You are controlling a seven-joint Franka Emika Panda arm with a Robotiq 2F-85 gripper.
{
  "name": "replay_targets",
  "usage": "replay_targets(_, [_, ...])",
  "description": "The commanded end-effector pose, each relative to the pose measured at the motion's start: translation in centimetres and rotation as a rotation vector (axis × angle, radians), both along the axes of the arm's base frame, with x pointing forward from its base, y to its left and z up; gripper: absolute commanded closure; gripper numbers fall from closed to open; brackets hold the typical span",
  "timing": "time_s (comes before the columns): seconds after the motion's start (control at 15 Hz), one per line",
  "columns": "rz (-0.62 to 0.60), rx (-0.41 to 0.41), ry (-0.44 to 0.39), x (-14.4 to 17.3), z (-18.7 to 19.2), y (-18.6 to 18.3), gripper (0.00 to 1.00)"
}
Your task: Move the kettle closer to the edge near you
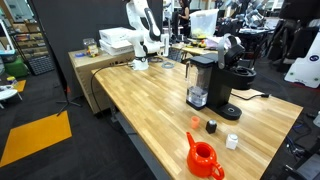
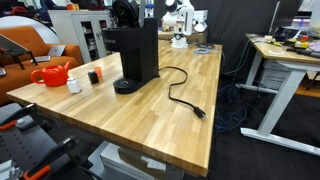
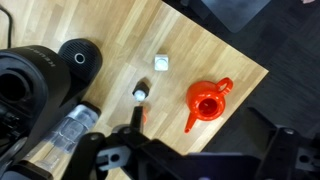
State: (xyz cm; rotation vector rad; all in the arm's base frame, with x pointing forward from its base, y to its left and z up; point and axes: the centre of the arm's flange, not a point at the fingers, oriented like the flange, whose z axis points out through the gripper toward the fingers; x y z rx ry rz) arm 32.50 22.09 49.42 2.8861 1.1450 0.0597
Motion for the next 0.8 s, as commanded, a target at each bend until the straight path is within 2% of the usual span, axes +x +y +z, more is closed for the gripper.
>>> replay_targets(0.0, [0.049, 0.048, 0.036, -0.7, -0.5, 2.7, 0.0])
replay_targets(0.2, [0.12, 0.033, 0.054, -1.9, -1.4, 5.6, 0.0])
replay_targets(0.47, [0.206, -0.031, 0.043, -2.9, -3.6, 9.8, 0.0])
replay_targets(0.53, [0.185, -0.015, 0.053, -3.9, -3.4, 8.4, 0.0])
replay_targets(0.73, [0.203, -0.025, 0.057, -3.6, -4.0, 9.4, 0.0])
